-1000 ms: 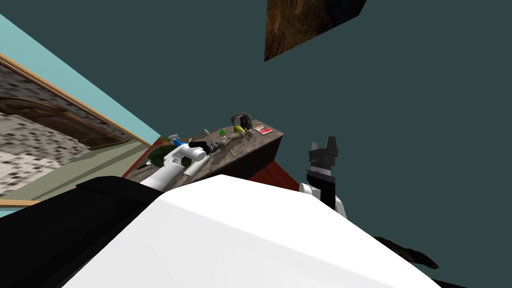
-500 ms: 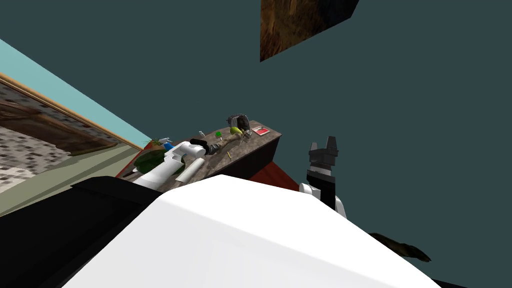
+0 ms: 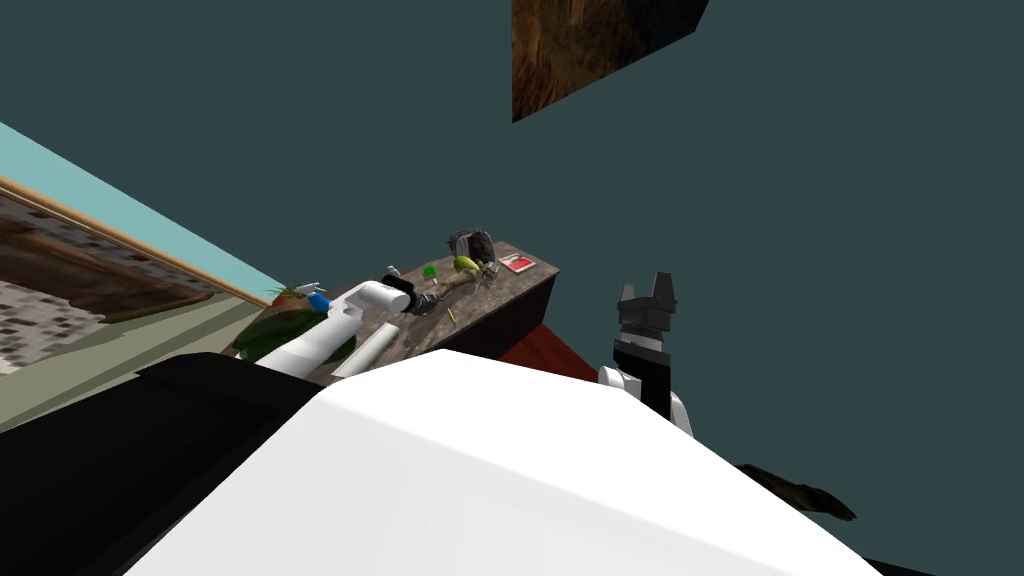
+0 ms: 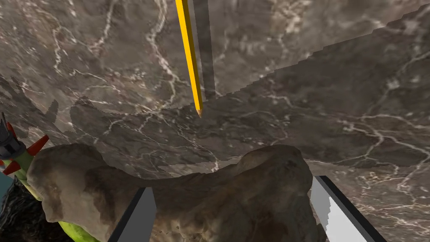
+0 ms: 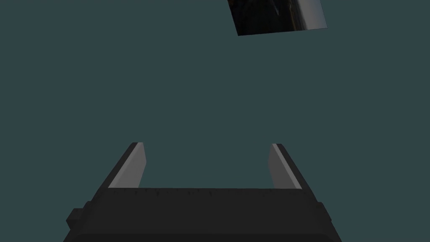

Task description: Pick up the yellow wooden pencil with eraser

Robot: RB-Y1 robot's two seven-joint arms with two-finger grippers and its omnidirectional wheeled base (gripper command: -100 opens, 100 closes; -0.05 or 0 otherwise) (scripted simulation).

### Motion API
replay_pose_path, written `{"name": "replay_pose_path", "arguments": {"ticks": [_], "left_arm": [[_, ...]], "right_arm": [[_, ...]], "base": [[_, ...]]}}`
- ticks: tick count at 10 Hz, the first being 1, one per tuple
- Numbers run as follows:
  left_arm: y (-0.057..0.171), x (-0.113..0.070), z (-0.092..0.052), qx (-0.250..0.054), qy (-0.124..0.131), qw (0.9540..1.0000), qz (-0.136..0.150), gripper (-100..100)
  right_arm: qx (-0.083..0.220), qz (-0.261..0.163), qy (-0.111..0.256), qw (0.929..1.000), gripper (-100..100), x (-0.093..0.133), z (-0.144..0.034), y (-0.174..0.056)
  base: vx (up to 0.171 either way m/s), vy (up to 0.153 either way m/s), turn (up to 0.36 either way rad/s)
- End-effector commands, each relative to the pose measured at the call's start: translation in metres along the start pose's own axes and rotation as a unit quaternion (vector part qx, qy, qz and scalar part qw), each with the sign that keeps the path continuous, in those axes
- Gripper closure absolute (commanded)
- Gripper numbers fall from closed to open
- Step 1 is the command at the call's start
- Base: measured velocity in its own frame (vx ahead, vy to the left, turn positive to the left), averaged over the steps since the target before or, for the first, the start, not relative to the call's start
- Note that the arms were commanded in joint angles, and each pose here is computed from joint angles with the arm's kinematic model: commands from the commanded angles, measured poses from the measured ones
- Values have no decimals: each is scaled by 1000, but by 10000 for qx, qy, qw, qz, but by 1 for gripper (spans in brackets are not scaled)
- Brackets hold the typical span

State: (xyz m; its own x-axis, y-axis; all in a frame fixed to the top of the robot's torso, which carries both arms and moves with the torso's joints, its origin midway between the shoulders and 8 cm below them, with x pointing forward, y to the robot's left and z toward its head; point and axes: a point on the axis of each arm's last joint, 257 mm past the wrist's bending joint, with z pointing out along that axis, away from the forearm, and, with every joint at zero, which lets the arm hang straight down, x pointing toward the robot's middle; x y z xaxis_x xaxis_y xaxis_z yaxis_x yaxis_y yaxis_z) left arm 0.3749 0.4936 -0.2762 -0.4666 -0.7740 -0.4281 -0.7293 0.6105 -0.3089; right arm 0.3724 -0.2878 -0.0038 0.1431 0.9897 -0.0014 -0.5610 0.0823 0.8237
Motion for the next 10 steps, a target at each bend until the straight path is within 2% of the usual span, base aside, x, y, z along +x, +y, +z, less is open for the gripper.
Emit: {"name": "replay_pose_path", "arguments": {"ticks": [1,2,3,4,5,6,8,10], "left_arm": [[10,5,2,-230,260,9994,37,-100],[16,8,1,-350,322,9989,39,-100],[24,14,2,-493,530,9974,66,-100],[28,16,1,-574,573,9967,69,-100],[37,24,1,-738,800,9940,93,-100],[38,25,1,-770,818,9936,94,-100],[55,42,-1,-1072,1275,9859,132,-100],[71,61,-3,-1322,1701,9764,154,-100]], "right_arm": [[0,0,0,10000,0,0,0,0],[0,0,0,10000,0,0,0,0],[0,0,0,10000,0,0,0,0],[0,0,0,10000,0,0,0,0],[0,0,0,10000,0,0,0,0],[0,0,0,10000,0,0,0,0],[0,0,0,10000,0,0,0,0],[0,0,0,10000,0,0,0,0]], "base": [[68,-16,-70],[58,-13,-29],[75,-16,-53],[59,-13,-27],[60,-26,-54],[52,-20,-24],[82,-19,-56],[112,-27,-42]]}}
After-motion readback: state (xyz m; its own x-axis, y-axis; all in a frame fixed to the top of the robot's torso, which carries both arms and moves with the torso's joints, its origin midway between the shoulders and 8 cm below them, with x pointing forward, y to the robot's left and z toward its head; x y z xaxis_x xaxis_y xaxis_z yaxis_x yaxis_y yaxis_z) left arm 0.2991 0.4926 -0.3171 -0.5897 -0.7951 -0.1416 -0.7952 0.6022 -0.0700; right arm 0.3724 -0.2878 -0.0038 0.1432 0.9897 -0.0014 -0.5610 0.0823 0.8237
